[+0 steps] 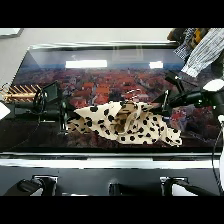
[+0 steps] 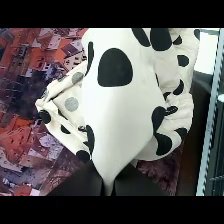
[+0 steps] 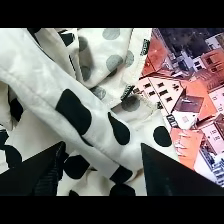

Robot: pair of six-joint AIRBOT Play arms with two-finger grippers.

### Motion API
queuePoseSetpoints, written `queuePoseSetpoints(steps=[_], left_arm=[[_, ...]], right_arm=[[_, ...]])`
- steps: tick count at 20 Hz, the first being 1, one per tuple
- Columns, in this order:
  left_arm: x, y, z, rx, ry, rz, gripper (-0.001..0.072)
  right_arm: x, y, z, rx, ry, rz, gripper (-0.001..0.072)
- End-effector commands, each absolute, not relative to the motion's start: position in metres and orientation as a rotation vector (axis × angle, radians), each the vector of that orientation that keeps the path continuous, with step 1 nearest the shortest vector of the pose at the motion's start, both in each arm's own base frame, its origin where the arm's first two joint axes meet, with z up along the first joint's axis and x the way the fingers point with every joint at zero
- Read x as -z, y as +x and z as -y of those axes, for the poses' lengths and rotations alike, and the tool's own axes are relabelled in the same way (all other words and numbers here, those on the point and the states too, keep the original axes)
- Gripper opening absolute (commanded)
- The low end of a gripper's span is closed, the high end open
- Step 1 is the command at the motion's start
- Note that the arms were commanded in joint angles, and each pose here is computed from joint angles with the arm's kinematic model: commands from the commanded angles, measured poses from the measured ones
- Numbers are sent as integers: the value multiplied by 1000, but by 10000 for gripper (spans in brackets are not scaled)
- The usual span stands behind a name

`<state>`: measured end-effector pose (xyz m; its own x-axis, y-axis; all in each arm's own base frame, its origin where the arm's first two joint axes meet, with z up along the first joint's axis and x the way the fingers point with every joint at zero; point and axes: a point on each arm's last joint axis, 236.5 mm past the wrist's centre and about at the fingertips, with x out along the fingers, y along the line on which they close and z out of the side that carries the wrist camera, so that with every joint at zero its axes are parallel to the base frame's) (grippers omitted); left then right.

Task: Fold the clothes and pants, and hang the long-sleeved shirts on hangers.

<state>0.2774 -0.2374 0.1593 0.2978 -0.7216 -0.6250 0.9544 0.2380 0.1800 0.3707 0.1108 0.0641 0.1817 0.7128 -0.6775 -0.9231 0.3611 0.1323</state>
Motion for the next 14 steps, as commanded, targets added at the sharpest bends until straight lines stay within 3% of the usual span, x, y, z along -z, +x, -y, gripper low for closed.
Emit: queuePoseSetpoints(steps=[1,2,4,6,7,8,14], left_arm=[[-159,277,238,1205,594,-466,15],[-159,277,238,1205,594,-466,15],[-159,277,238,1205,593,-467,16],[-159,277,238,1201,581,-475,16],[-159,277,238,1201,581,-475,16],[-159,277,237,1201,581,-475,16],[-163,275,241,1211,556,-465,25]], right_arm=[[-55,374,-116,-1225,-308,-725,456],[-53,371,-117,-1248,-315,-718,405],[-51,372,-119,-1258,-302,-720,386],[-51,369,-119,-1268,-299,-721,278],[-52,365,-120,-1285,-293,-724,177],[-54,361,-121,-1298,-294,-726,33],[-94,350,-121,-1249,-357,-674,21]])
